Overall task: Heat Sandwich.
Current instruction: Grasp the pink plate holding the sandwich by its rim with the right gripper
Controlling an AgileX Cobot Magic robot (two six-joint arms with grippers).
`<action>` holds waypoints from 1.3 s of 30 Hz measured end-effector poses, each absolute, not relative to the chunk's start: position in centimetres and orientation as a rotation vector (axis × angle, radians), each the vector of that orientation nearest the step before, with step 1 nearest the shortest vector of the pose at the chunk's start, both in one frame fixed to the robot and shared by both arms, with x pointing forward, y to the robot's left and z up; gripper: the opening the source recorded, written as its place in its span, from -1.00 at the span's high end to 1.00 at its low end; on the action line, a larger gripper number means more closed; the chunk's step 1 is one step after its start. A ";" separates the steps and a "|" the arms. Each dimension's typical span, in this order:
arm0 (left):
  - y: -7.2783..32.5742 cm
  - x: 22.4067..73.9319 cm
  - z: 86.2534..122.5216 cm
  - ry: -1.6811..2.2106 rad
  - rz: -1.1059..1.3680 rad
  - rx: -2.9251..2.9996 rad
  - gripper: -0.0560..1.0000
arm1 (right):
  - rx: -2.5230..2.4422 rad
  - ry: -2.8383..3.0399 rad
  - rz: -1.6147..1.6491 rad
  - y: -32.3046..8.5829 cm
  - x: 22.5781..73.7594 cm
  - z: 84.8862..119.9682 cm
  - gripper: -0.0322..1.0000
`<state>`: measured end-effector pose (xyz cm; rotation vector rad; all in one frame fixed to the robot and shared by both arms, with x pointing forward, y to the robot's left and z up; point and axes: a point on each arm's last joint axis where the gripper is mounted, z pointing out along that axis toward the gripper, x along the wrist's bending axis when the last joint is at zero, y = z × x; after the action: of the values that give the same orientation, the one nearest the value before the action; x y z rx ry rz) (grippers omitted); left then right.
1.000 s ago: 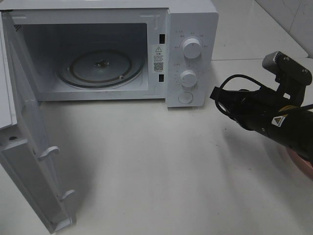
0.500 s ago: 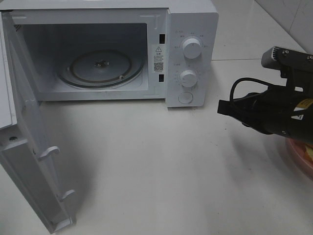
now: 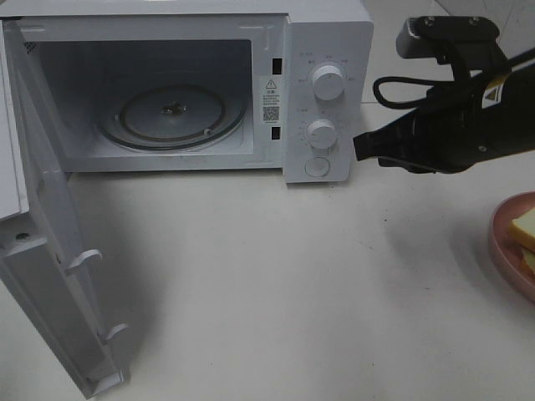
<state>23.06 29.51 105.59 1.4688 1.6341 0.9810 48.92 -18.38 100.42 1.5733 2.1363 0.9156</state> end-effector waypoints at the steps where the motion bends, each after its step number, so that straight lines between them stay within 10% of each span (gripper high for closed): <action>1: 29.5 23.1 105.6 1.634 0.981 1.469 -0.62 | 1.552 2.154 0.895 -18.3 49.1 100.9 0.89; 8: 29.5 23.1 105.6 1.634 0.981 1.469 -0.62 | 1.483 2.214 0.785 -18.3 49.8 103.2 0.69; 23: 29.5 23.1 105.6 1.634 0.981 1.469 -0.62 | 1.569 2.232 0.586 -18.9 50.1 106.7 -0.55; 39: 29.5 23.1 105.6 1.634 0.981 1.469 -0.62 | 1.922 2.209 0.436 -22.8 49.9 106.7 -0.61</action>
<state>23.06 29.51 105.59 1.4688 1.6341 0.9810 49.86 -22.78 106.73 1.9216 2.2091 0.4356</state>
